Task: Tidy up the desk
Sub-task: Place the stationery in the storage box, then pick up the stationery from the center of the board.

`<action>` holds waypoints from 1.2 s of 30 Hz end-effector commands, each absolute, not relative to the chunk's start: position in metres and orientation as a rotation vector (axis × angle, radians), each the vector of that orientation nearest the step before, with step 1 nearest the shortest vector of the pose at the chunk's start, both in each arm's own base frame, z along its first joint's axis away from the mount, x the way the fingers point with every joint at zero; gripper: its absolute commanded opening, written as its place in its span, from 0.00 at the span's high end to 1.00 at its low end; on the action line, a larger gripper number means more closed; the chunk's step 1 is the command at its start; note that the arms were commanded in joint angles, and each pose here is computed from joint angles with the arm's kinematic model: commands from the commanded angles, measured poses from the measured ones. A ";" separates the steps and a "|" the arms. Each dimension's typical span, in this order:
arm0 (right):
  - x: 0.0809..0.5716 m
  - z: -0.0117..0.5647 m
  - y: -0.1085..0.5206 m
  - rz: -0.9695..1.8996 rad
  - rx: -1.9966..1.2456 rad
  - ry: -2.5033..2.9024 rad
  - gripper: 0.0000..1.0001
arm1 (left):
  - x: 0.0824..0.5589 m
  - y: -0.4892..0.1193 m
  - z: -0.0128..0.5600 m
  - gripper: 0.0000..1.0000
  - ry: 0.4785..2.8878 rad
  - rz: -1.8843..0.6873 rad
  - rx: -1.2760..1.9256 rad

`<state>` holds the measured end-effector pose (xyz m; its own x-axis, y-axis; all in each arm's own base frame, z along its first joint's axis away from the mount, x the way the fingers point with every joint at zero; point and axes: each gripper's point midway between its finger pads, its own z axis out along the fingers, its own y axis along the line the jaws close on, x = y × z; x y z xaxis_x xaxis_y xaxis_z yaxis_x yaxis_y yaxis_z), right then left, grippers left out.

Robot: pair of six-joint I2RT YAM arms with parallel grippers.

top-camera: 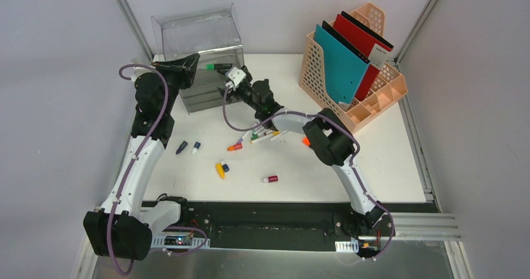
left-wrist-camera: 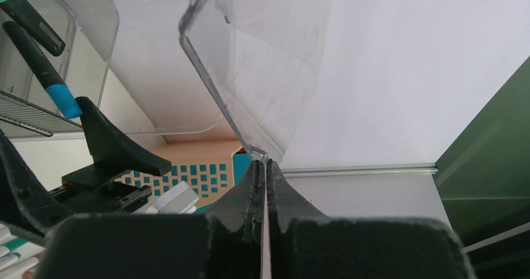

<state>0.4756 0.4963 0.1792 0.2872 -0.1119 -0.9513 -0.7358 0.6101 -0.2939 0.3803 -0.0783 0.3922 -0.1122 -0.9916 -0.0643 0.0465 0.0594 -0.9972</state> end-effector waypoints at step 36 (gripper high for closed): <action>0.312 0.214 0.431 0.816 -1.196 1.143 0.05 | 0.363 -0.086 0.427 1.00 1.216 -1.363 -0.978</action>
<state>0.3458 0.4465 0.1726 0.3238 -0.1735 -0.9301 -0.8729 0.3245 -0.3644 0.3785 -0.0785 0.3947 -0.1133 -0.9915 -0.0638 0.0541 0.0580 -0.9969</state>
